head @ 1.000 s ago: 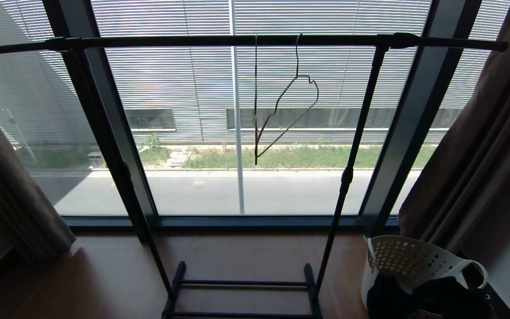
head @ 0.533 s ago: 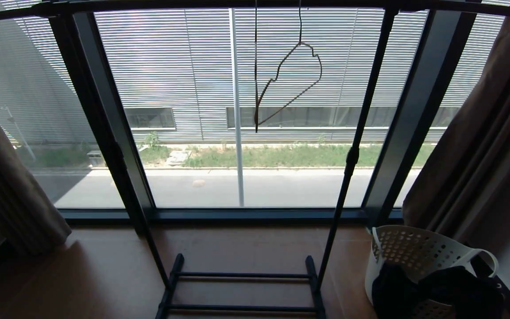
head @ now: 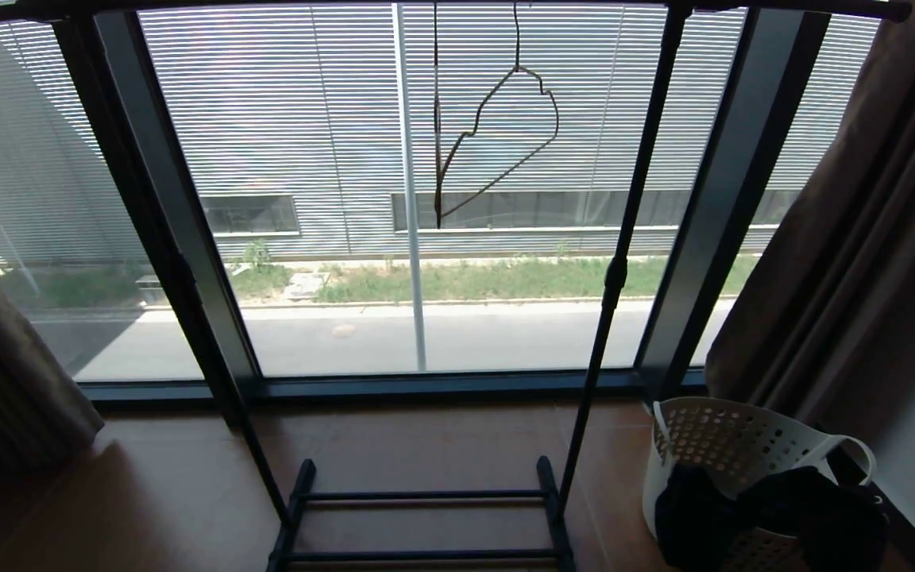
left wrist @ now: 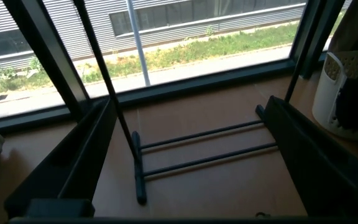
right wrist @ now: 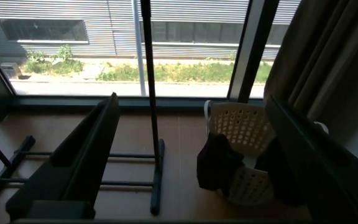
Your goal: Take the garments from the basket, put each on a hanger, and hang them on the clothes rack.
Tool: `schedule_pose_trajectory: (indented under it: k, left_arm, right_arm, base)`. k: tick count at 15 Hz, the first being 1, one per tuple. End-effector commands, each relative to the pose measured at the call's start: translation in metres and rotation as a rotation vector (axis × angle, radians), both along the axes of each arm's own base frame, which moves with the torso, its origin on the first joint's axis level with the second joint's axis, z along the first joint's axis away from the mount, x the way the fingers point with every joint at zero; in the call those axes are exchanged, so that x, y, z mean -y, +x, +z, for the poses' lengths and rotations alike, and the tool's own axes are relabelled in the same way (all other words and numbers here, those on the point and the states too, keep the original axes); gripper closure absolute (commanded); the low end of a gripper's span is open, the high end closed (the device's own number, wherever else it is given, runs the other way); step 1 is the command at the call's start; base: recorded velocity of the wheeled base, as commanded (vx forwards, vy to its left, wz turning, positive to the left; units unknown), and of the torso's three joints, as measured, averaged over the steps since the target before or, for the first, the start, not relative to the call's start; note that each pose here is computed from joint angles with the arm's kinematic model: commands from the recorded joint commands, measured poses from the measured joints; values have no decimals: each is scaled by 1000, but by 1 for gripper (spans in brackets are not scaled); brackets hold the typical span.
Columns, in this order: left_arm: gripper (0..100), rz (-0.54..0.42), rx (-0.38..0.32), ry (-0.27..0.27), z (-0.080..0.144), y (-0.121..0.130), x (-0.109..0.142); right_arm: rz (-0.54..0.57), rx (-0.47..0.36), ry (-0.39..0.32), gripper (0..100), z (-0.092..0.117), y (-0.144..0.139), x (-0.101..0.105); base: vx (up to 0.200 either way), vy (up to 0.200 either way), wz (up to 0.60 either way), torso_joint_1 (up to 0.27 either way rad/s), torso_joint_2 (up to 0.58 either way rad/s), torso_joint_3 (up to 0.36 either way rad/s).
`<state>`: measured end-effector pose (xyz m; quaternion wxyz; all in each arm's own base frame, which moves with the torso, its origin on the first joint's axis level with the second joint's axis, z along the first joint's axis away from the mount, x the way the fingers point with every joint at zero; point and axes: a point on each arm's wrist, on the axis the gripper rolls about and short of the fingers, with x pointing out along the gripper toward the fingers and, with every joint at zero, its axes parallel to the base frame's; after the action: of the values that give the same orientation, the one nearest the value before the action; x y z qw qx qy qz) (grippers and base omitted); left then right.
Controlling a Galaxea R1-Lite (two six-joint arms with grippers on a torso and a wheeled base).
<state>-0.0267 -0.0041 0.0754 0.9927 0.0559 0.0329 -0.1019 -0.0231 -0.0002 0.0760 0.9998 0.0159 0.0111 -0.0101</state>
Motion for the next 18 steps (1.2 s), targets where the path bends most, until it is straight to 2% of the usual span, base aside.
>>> schedule_pose_trajectory:
  k: [1, 4, 13, 14, 18]
  left_arm:
    - [0, 1, -1, 0, 0, 0, 0]
    - [0, 1, -1, 0, 0, 0, 0]
    - [0, 1, -1, 0, 0, 0, 0]
    - [0, 1, -1, 0, 0, 0, 0]
    - [0, 1, -1, 0, 0, 0, 0]
  right_arm:
    - [0, -2, 0, 0, 0, 0, 0]
    - [0, 0, 2, 0, 0, 0, 0]
    - [0, 0, 2, 0, 0, 0, 0]
    - [0, 0, 2, 0, 0, 0, 0]
    - [0, 0, 2, 0, 0, 0, 0]
  base:
    - [0, 0, -600, 2, 2, 2]
    - [0, 0, 0, 0, 0, 0]
    - [0, -200, 0, 3, 1, 2]
    - [0, 0, 0, 0, 0, 0]
    - [0, 0, -600, 2, 1, 5]
